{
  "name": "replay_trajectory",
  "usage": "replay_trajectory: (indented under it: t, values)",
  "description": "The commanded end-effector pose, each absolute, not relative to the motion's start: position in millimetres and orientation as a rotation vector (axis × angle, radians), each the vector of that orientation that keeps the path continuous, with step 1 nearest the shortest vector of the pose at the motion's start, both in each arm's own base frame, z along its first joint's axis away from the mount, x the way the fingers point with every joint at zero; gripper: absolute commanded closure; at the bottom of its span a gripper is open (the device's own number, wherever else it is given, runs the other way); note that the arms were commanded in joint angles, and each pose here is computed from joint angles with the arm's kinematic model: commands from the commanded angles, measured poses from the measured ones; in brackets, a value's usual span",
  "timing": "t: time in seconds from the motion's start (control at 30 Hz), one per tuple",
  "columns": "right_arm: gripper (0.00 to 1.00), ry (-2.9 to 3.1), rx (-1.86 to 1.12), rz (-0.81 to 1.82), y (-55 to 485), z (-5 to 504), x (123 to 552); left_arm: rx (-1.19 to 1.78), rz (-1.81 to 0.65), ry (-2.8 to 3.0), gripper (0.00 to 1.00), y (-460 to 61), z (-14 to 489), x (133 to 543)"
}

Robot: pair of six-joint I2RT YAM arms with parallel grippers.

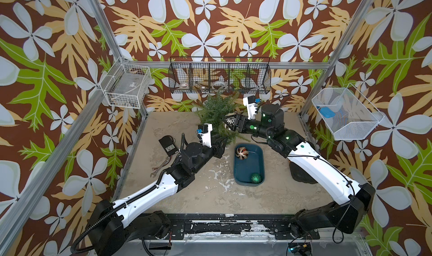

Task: Decorate the small christmas tree with ornaments
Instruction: Hang an ornament on the christmas tree.

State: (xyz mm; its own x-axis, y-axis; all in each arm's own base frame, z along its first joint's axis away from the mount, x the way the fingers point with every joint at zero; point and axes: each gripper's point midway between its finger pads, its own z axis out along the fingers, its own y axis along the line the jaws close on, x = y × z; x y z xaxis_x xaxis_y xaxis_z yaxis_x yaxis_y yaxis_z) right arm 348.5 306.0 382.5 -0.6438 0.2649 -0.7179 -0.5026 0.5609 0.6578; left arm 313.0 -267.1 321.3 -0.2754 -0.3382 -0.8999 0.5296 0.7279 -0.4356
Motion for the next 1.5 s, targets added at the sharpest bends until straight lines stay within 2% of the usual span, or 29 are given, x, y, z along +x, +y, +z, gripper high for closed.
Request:
replay_trajectory:
  t: [0.0,0.17,0.47,0.67,0.93,1.0,1.13,1.47]
  values:
    - [0.3,1.912,-0.174,1.177,304.1,393.2,348.9,0.135,-0.824,1.615,0.52,-262.5,331.5,316.6]
    - [0.3,1.908,-0.161,1.184,302.0,392.4,348.0,0.124,-0.808,1.603,0.46,-261.7,337.1,320.6]
    - [0.3,1.896,-0.132,1.215,300.5,393.5,347.6,0.116,-0.764,1.613,0.46,-270.1,341.7,336.7]
    - [0.3,1.892,-0.139,1.227,301.5,395.8,346.2,0.106,-0.735,1.617,0.59,-271.4,342.2,344.2]
    - [0.3,1.893,-0.128,1.233,299.4,393.9,345.2,0.119,-0.722,1.614,0.86,-270.5,343.6,343.3]
    - [0.3,1.895,-0.126,1.234,299.3,392.4,344.7,0.123,-0.72,1.615,0.89,-270.1,343.7,342.4]
    - [0.29,1.896,-0.116,1.244,298.7,391.1,344.1,0.131,-0.721,1.613,1.0,-269.8,344.4,341.2]
    - [0.19,1.888,-0.103,1.248,294.3,392.2,339.2,0.147,-0.729,1.601,1.0,-271.6,352.4,339.3]
